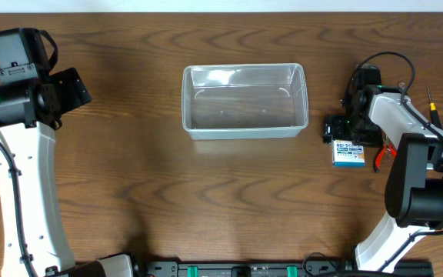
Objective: Pack container
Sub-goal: 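Close the right gripper on the screwdriver-set box's top edge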
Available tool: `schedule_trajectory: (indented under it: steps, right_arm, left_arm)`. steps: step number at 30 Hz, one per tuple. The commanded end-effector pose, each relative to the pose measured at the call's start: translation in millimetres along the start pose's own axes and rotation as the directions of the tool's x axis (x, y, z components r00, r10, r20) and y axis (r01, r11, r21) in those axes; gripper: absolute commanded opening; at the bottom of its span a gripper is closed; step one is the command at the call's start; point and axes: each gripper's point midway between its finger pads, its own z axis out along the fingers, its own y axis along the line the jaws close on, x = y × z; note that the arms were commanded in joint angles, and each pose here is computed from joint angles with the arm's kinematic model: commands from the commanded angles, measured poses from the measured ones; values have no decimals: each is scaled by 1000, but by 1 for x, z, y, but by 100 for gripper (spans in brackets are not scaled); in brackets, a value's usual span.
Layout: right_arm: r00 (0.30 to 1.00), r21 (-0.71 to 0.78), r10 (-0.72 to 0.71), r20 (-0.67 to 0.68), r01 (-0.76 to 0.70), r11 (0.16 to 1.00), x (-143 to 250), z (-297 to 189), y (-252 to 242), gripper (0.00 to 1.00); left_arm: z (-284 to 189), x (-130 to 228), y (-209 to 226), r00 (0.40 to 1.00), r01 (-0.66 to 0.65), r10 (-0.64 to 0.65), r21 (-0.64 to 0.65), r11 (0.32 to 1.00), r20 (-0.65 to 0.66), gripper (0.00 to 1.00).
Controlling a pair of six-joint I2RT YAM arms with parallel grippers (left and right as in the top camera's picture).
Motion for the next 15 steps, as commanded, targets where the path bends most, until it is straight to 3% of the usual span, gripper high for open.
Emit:
schedule_trajectory:
  steps: [1,15]
  right_arm:
    - [999,35,4,-38,-2,999,6,12,-5,99]
    - [999,36,8,-35,-7,999,5,12,-7,99]
  left_arm:
    - [0,-2,5,1000,-13,13,-24,1000,5,98]
    - [0,-2,5,1000,-13,13,-24,1000,5,98]
